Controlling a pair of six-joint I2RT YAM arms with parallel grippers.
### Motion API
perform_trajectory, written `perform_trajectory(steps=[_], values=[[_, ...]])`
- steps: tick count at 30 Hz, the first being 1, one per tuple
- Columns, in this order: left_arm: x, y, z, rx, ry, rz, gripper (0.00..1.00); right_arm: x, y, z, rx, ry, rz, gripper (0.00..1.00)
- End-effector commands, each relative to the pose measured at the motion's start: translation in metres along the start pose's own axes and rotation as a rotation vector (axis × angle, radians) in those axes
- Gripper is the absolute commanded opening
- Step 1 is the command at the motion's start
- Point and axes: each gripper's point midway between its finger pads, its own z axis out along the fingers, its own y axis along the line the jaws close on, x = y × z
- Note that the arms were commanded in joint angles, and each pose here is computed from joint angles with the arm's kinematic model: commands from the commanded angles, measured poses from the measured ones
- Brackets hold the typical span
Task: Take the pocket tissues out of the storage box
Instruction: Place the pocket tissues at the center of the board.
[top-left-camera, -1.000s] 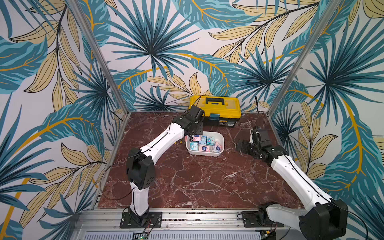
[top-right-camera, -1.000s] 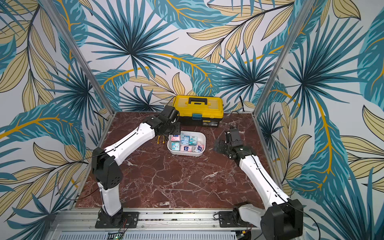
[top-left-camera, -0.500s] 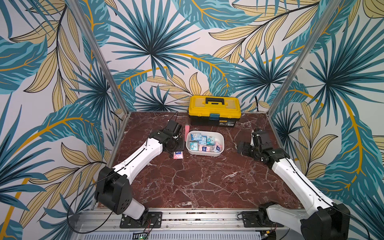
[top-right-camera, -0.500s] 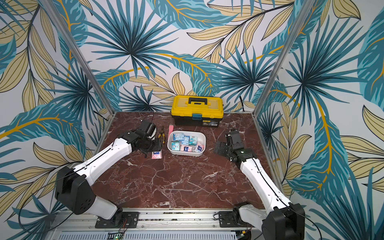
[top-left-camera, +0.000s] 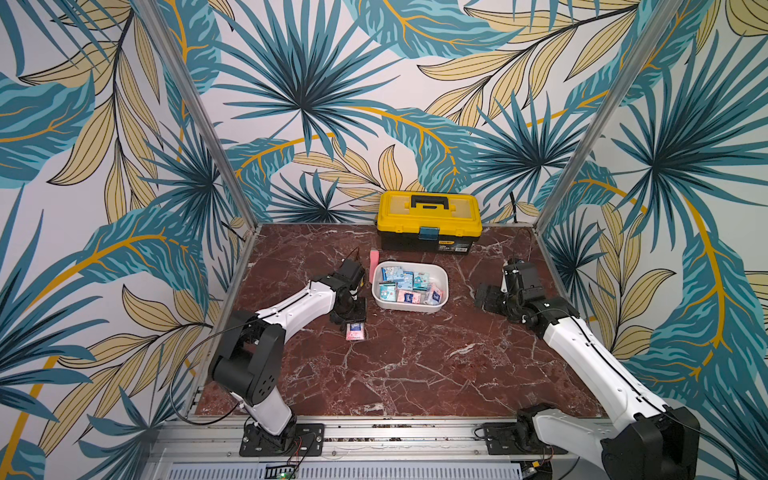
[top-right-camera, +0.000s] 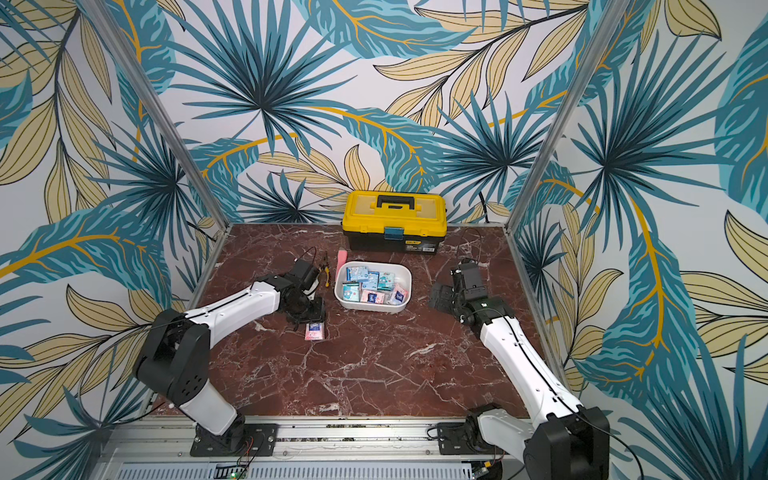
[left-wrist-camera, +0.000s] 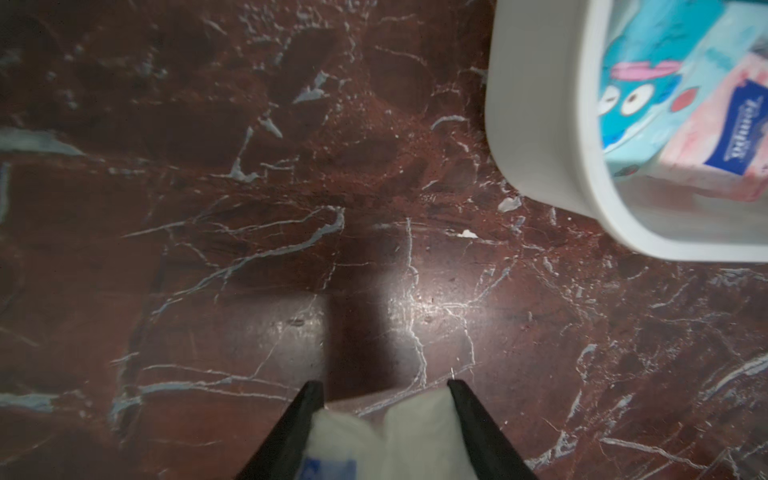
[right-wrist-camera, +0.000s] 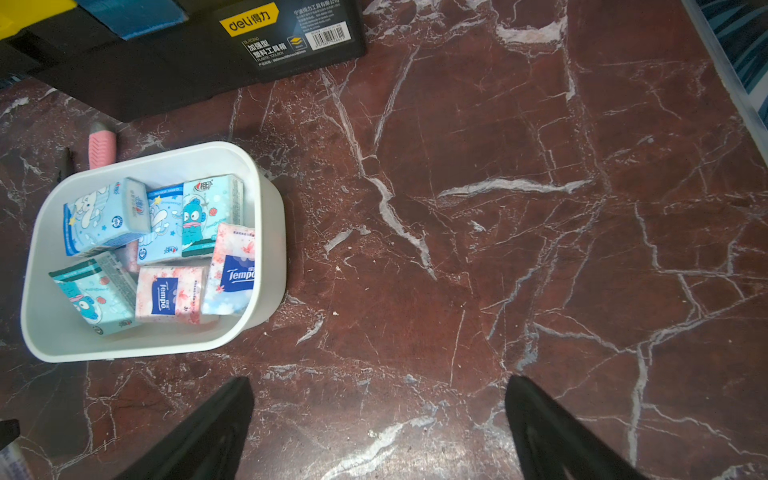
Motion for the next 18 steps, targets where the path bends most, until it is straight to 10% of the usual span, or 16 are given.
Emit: perform_trajectory(steps=[1,18], values=[[-0.002,-0.001,0.012,0.019,-0.001,0.013,0.51,0.014,-0.011,0.003,0.039,0.033,0.001,0.99],[-0.006,0.007,0.021,-0.041,0.017,0.006,0.67,0.019,-0.015,0.009,0.065,0.05,-0.002,0.99]])
